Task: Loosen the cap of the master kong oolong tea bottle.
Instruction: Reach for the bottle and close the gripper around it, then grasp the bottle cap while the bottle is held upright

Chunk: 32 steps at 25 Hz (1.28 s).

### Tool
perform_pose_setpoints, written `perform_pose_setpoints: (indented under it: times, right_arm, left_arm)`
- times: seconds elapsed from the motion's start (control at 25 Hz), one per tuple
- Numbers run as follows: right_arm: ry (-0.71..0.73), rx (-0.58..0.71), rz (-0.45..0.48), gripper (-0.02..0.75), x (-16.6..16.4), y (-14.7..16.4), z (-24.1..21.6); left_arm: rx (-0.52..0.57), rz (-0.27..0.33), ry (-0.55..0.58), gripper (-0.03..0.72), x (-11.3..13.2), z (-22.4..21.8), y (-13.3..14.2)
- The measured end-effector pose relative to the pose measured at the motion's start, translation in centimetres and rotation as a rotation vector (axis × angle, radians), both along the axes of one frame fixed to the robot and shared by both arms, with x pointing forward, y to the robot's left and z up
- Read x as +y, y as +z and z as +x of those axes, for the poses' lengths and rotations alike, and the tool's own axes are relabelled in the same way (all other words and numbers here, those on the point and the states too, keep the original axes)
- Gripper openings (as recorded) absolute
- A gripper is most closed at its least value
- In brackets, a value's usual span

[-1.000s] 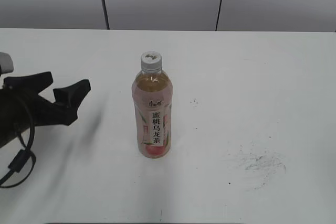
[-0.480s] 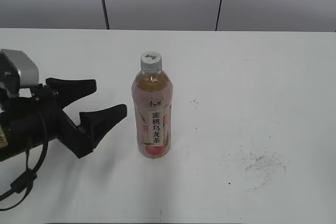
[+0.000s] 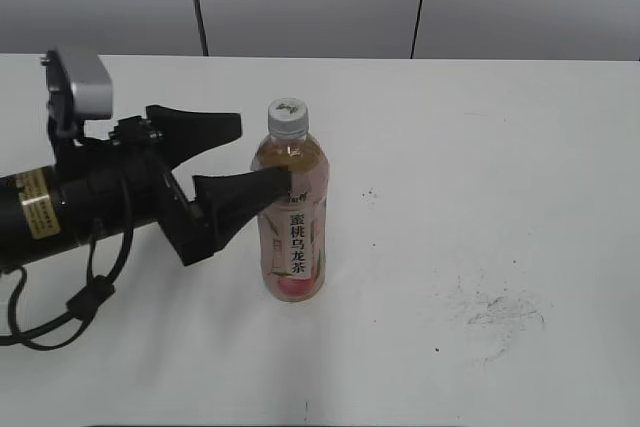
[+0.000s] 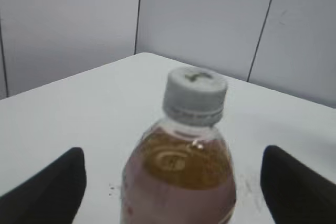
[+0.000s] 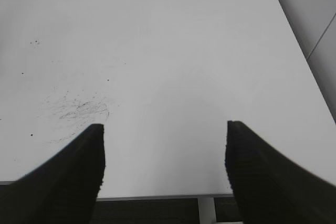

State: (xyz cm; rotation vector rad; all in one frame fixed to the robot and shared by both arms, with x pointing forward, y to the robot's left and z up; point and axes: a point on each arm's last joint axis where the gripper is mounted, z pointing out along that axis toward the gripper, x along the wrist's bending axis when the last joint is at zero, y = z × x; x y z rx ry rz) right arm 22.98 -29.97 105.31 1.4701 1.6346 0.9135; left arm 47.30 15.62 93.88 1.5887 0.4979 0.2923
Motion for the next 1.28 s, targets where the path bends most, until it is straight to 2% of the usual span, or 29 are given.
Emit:
perform_pose_setpoints:
  times: [0.16, 0.44, 0.6, 0.76, 1.08, 1.28]
  right_arm:
    - [0.000, 0.000, 0.000, 0.535, 0.0, 0.0, 0.0]
    - [0.000, 0.000, 0.000, 0.535, 0.0, 0.0, 0.0]
    - [0.000, 0.000, 0.000, 0.535, 0.0, 0.0, 0.0]
    - [0.000, 0.000, 0.000, 0.535, 0.0, 0.0, 0.0]
    - [0.001, 0.000, 0.002, 0.535, 0.0, 0.0, 0.0]
    - [0.032, 0.002, 0.045, 0.535, 0.4, 0.0, 0.0]
  left_arm:
    - [-0.014, -0.008, -0.064, 0.605, -2.1, 0.8, -0.2]
    - [0.026, -0.008, -0.102, 0.594, -5.1, 2.6, -2.7]
    - [0.052, 0.004, -0.098, 0.558, -5.4, 2.9, -3.8]
    - [0.023, 0.015, -0.094, 0.447, -5.4, 3.0, -3.7]
    - [0.012, 0.021, -0.096, 0.446, -5.4, 3.0, -3.7]
    - [0.012, 0.021, -0.096, 0.446, -5.4, 3.0, -3.7]
